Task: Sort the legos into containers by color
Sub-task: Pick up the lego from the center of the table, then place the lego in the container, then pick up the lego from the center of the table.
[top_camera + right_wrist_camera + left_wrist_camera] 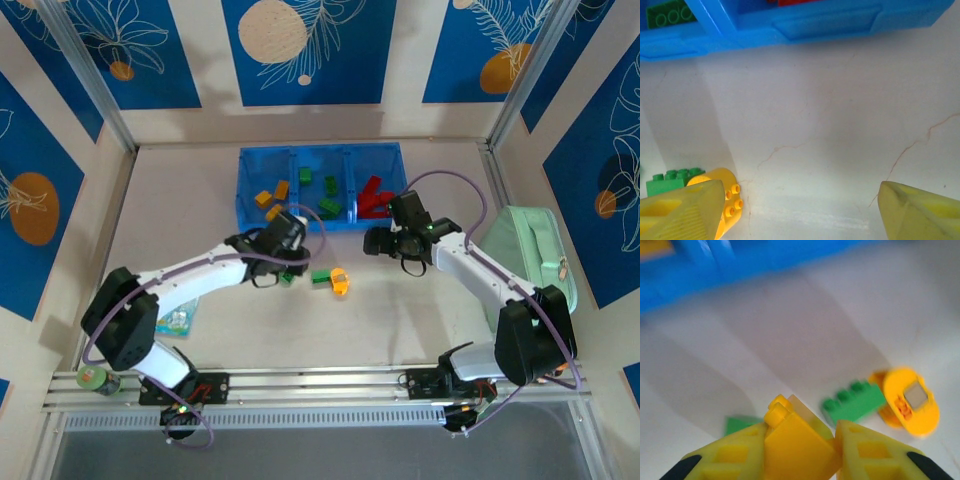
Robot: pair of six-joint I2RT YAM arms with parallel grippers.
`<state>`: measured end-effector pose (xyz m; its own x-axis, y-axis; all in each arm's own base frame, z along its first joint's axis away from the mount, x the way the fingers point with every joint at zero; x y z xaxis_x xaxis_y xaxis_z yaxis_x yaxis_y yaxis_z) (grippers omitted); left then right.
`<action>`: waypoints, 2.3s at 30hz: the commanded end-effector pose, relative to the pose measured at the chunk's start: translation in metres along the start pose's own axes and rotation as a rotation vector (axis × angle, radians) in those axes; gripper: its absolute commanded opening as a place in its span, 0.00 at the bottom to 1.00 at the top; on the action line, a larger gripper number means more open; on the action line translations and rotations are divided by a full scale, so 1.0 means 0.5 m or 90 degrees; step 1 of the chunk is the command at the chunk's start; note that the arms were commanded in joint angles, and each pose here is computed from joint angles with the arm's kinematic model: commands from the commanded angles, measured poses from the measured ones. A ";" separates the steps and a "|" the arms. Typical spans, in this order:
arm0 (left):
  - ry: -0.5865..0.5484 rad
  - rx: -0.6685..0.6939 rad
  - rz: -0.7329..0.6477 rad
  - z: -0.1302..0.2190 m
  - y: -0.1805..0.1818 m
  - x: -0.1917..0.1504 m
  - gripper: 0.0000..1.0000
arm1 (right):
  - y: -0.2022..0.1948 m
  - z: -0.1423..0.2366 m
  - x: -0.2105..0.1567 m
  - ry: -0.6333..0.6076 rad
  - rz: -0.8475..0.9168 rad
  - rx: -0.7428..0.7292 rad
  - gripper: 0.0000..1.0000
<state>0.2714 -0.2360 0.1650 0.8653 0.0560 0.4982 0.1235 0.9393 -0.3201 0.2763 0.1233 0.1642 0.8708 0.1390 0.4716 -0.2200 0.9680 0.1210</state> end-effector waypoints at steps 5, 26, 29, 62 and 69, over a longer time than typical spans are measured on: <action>-0.099 0.015 0.066 0.024 0.058 0.173 0.30 | 0.033 0.004 -0.028 0.011 0.001 0.038 0.81; -0.148 0.050 0.090 0.034 0.130 0.273 0.69 | 0.093 0.007 -0.077 0.034 0.044 0.070 0.79; -0.172 0.021 0.085 0.074 0.120 0.255 0.69 | 0.108 0.001 -0.083 0.049 0.068 0.067 0.79; -0.145 0.015 0.112 0.143 0.226 -0.038 0.63 | 0.213 -0.135 -0.101 0.214 0.217 -0.044 0.37; -0.146 0.020 0.112 0.151 0.231 -0.048 0.62 | 0.215 -0.082 -0.075 0.180 0.225 -0.070 0.32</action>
<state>0.2343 -0.1059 0.1780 0.7387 0.2884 0.6092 -0.0250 0.9149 -0.4028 0.2367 0.2319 0.0935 0.8472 0.5074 0.1573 -0.5019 0.8616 -0.0760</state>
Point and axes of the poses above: each hand's point on the last joint's axis, 136 mm out from that joint toward the fingers, its own z axis back along the fingers, its own y axis along the line the jaws close on, x = y × z, the point moved 6 cm from there along z, back along the fingers, and after that the axes turned 14 degrees about z, right-handed, at the moved point
